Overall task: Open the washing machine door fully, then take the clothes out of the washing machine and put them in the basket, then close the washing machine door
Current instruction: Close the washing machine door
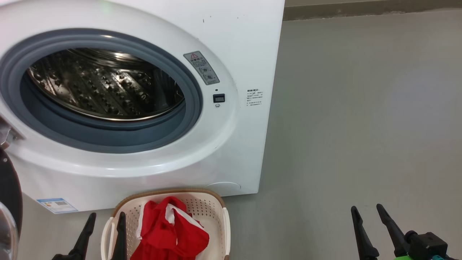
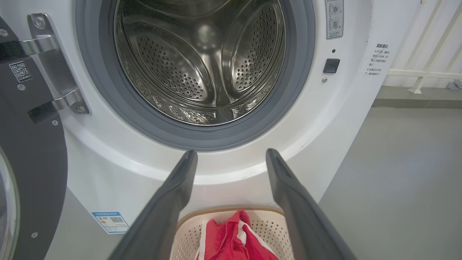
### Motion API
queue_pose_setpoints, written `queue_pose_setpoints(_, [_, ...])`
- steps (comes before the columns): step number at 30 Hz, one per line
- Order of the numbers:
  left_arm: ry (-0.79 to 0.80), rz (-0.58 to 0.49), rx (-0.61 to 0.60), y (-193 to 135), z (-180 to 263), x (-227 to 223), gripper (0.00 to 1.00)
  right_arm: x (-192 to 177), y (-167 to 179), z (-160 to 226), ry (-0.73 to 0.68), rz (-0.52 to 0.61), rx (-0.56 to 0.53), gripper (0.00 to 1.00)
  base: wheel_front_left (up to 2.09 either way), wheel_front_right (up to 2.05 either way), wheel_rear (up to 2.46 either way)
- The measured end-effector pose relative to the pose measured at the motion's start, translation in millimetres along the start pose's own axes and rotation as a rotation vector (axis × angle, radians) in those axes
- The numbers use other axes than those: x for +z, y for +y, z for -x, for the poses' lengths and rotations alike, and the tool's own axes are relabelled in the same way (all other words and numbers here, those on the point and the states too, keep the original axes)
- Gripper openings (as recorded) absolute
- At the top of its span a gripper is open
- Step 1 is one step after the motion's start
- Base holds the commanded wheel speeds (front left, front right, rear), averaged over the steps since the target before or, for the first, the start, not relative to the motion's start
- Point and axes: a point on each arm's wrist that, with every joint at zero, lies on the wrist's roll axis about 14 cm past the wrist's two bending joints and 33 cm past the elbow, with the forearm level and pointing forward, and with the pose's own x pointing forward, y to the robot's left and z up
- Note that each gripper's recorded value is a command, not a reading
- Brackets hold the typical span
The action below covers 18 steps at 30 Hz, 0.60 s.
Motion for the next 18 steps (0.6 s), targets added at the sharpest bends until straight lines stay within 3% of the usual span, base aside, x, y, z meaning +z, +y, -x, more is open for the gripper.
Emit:
queue_pose_setpoints(6, [0.004, -0.001, 0.004, 1.3, -0.1, -1.2, 1.00, -1.4, 0.5, -1.0, 0.005, 0.000, 0.001, 1.00, -0.84, 0.84, 0.00])
queue_pose_setpoints(18, [0.005, 0.000, 0.009, 2.6, 0.4, -1.6, 1.00, -2.2, 1.6, -2.2, 0.008, 0.001, 0.005, 1.00, -1.40, 1.39, 0.00])
